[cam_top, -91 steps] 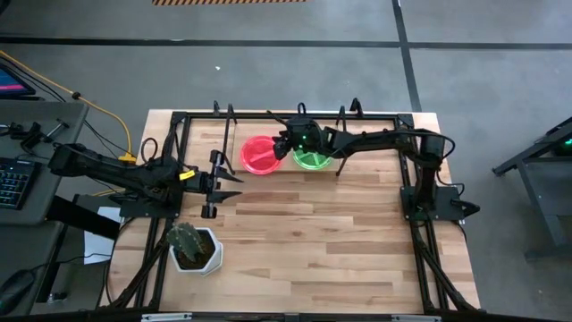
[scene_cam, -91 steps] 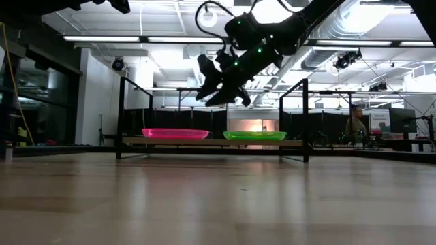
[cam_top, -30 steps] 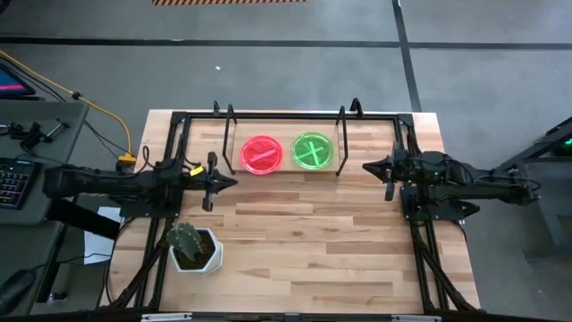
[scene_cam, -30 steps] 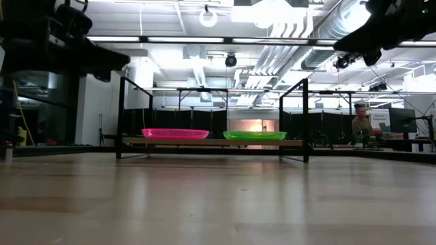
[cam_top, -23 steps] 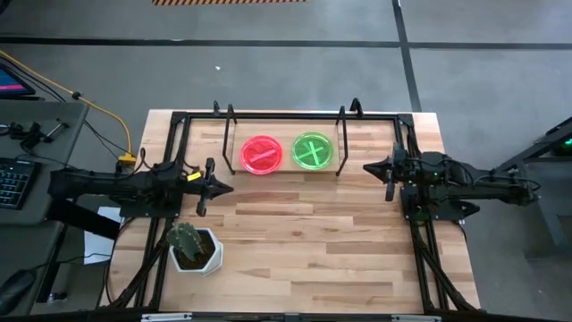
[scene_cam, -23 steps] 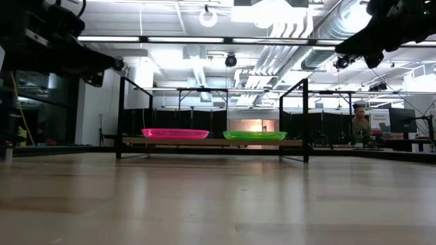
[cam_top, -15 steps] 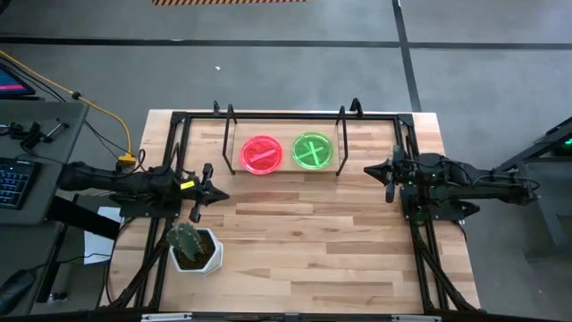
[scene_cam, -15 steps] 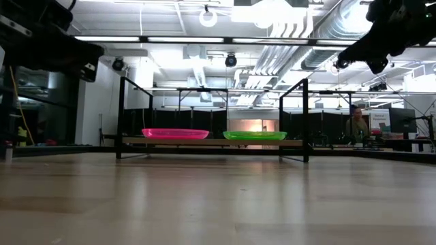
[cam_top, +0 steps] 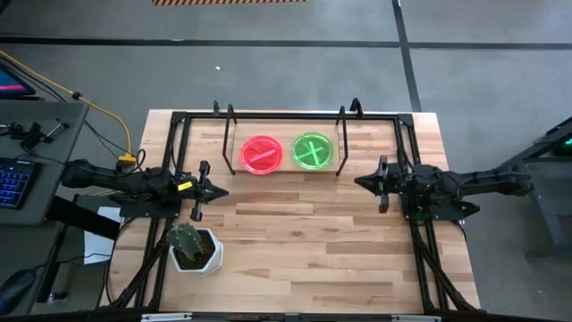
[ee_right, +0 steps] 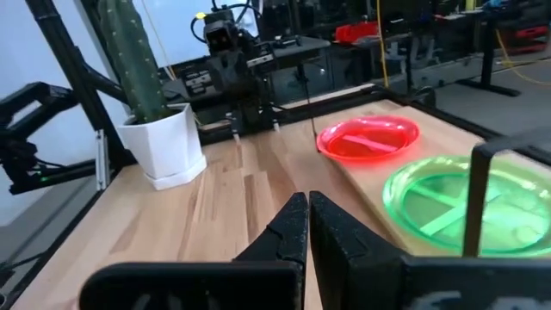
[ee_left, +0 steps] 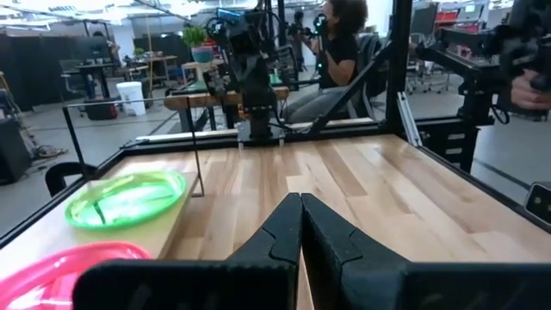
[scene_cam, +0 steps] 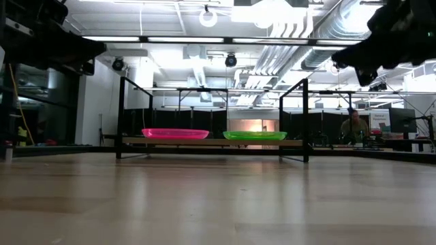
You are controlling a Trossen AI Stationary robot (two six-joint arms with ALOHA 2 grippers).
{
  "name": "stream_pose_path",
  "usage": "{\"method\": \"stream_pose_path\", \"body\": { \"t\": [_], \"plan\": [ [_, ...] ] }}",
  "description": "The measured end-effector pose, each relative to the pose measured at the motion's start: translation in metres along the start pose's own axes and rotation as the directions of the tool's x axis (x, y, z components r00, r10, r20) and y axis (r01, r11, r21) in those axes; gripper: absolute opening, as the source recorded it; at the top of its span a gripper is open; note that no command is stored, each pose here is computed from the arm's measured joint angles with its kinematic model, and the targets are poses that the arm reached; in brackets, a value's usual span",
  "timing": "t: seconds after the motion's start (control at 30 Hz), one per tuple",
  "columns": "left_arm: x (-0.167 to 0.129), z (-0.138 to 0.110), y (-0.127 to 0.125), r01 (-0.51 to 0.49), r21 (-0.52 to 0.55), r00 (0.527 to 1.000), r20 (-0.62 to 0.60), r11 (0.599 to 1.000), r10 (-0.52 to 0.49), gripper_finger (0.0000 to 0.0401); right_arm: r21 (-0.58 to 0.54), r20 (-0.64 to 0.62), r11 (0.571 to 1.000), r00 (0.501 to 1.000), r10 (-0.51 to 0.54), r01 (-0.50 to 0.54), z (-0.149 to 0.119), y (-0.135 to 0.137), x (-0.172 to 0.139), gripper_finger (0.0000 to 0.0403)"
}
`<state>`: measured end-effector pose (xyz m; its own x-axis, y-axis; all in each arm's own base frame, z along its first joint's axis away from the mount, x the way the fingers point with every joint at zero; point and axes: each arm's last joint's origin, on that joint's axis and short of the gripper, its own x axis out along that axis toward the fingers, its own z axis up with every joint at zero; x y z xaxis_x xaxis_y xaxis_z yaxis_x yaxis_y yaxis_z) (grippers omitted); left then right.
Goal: Place and stack plates onto a shelf
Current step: Return to Home Position
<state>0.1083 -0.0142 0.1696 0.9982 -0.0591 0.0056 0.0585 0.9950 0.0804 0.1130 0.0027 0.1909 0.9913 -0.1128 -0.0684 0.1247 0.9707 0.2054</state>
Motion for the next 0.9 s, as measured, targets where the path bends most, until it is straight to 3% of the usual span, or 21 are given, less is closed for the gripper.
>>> {"method": "stream_pose_path", "body": {
  "t": [0.13,0.9],
  "plan": [
    [0.000,0.000,0.001,-0.019,0.002,1.000,-0.002,1.000,0.019,0.0000,0.008,0.004,1.000,1.000,0.021,-0.021,-0.014,0.000,0.002,0.0000],
    [0.000,0.000,0.001,-0.020,0.002,1.000,-0.005,1.000,0.020,0.0000,-0.069,-0.001,0.997,0.999,0.043,-0.043,-0.030,0.007,-0.001,0.0000]
  ]
}}
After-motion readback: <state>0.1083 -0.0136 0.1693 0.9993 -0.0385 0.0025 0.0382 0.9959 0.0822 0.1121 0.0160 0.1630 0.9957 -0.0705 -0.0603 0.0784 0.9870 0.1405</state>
